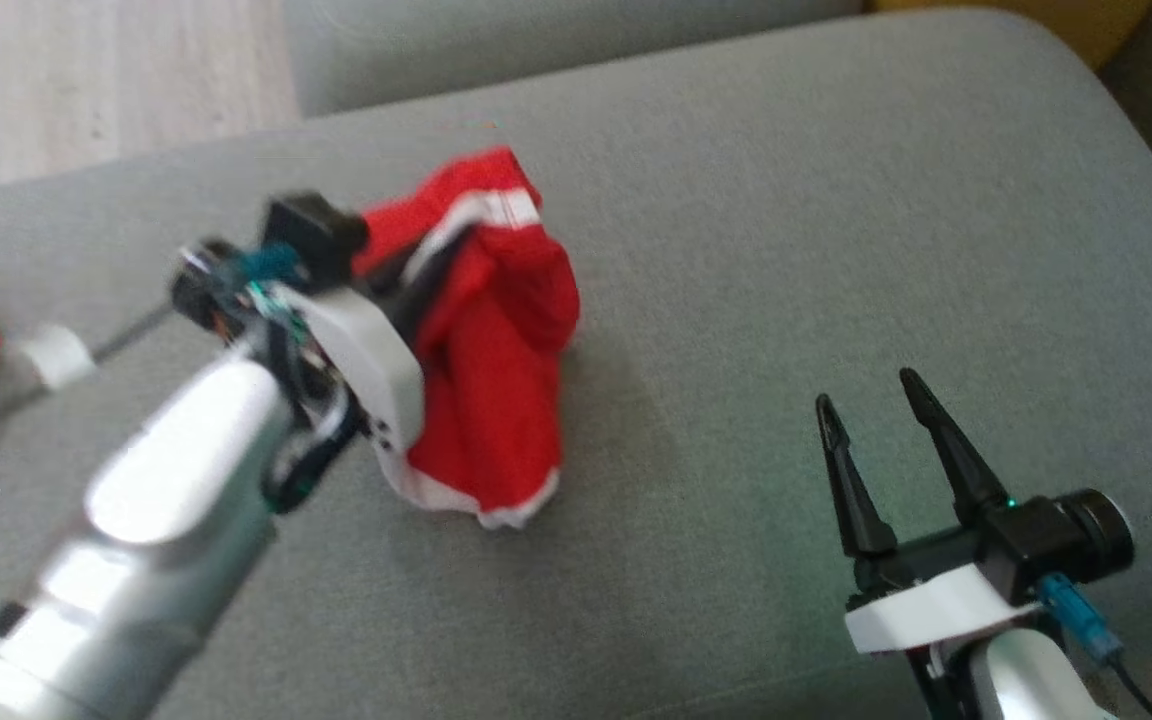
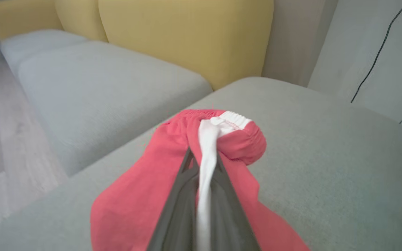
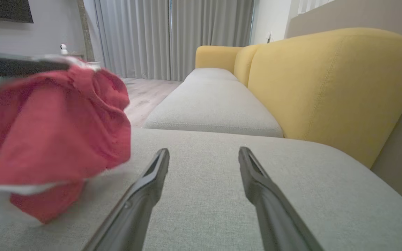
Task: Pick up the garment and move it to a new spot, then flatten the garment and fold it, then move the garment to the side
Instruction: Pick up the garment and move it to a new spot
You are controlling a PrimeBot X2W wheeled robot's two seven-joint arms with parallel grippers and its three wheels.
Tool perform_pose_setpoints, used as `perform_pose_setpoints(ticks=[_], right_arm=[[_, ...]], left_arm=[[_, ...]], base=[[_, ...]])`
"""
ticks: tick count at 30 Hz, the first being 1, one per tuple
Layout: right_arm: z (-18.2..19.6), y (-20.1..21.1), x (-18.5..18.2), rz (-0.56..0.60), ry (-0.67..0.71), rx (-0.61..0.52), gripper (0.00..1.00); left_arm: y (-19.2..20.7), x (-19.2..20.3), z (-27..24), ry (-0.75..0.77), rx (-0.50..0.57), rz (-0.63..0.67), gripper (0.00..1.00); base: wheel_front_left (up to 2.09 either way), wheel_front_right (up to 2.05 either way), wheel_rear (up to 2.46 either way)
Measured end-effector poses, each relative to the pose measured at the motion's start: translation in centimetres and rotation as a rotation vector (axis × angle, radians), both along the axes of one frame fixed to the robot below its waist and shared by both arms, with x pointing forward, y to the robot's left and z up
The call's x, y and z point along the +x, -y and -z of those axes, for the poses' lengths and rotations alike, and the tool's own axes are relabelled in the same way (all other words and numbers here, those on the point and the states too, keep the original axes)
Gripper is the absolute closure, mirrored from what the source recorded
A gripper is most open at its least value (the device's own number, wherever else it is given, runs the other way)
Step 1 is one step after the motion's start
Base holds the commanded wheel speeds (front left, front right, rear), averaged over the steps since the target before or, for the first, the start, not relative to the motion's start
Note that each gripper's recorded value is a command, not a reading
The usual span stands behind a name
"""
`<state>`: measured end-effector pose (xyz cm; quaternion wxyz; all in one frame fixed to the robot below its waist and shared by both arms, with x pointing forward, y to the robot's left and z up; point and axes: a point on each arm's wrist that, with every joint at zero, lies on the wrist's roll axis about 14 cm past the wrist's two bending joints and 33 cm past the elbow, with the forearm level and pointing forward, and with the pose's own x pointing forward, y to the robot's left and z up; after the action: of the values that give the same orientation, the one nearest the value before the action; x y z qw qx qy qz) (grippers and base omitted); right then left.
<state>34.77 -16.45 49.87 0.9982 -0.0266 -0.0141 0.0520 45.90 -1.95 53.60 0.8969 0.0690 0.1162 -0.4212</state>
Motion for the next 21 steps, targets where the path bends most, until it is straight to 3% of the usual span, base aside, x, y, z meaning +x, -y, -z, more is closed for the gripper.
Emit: perform_pose_setpoints(ticks=[8, 14, 15, 16, 17, 21], right_arm=[[1.2, 1.2, 1.5, 0.035, -0.034, -0.004, 0.00], [2.9, 2.0, 1.6, 0.060, -0.086, -0.004, 0.00], [3.1, 2.1, 1.5, 0.062, -0.091, -0.004, 0.00], [3.2, 2.1, 1.5, 0.062, -0.093, -0.004, 0.00], [3.2, 2.1, 1.6, 0.061, -0.092, -0.003, 0.00], [3.0, 1.9, 1.7, 0.055, -0.083, 0.000, 0.00]], left_arm=[[5.2, -1.1, 8.7, -0.166, -0.058, 0.049, 1.00], [7.9, -0.9, 10.7, -0.188, -0.098, 0.073, 1.00], [8.2, -0.8, 10.6, -0.181, -0.104, 0.075, 0.85], [8.4, -0.6, 10.4, -0.172, -0.112, 0.076, 0.57], [8.5, -0.6, 10.1, -0.159, -0.121, 0.078, 0.00], [8.5, -0.6, 9.3, -0.126, -0.146, 0.065, 0.00]], base=[[0.00, 0.00, 0.00], [0.00, 0.00, 0.00], [0.00, 0.00, 0.00], [0.00, 0.00, 0.00], [0.00, 0.00, 0.00], [0.00, 0.00, 0.00]])
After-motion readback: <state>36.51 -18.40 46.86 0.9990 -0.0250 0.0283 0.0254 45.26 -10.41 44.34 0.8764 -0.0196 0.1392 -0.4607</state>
